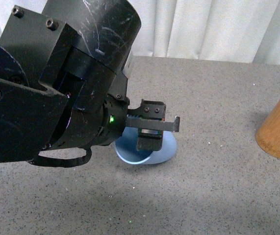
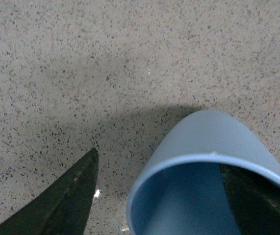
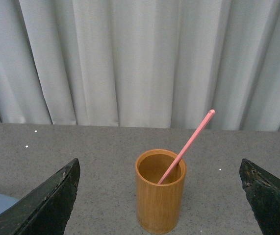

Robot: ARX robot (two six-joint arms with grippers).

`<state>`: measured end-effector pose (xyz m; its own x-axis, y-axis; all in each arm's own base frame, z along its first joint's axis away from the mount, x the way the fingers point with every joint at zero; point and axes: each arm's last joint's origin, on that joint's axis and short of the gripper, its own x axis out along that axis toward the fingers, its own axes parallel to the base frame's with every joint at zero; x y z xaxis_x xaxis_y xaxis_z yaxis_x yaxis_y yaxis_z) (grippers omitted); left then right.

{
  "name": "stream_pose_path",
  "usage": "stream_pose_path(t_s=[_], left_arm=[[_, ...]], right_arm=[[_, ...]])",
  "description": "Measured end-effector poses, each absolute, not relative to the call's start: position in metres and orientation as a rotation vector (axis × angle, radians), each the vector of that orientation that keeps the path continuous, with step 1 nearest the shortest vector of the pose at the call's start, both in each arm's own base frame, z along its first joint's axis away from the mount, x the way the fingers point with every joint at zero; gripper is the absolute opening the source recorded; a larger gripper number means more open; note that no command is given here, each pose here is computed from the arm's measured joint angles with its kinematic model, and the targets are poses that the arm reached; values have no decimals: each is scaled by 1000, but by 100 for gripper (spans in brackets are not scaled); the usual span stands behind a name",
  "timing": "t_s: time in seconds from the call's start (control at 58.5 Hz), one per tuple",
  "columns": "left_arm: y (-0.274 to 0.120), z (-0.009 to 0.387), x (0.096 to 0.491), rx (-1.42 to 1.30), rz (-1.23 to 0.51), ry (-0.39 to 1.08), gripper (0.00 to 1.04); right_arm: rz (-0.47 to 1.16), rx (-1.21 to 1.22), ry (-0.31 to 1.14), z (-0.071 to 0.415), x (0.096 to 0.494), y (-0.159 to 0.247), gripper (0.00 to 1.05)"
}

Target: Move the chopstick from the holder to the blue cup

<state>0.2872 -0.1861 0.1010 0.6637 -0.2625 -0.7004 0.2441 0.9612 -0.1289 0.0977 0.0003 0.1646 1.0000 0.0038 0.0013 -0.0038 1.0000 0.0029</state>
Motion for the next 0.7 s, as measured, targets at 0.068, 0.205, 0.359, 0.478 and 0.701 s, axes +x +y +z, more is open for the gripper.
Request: stream_pose_path(t_s=[0.068, 0.205, 0.359, 0.478, 0.701], left_arm=[[-187, 105, 288, -28, -290, 786, 84], [-190, 111, 289, -34, -299, 769, 100], [-192, 112, 288, -36, -304, 767, 98], [-193, 114, 287, -37, -309, 763, 98], [-193, 115, 287, -41, -311, 761, 98]], right_arm=[[4, 3, -1, 165, 98, 0, 95], [4, 3, -1, 165, 98, 0, 95], [4, 3, -1, 165, 98, 0, 95], [4, 3, -1, 165, 98, 0, 95], [4, 3, -1, 165, 98, 0, 95]])
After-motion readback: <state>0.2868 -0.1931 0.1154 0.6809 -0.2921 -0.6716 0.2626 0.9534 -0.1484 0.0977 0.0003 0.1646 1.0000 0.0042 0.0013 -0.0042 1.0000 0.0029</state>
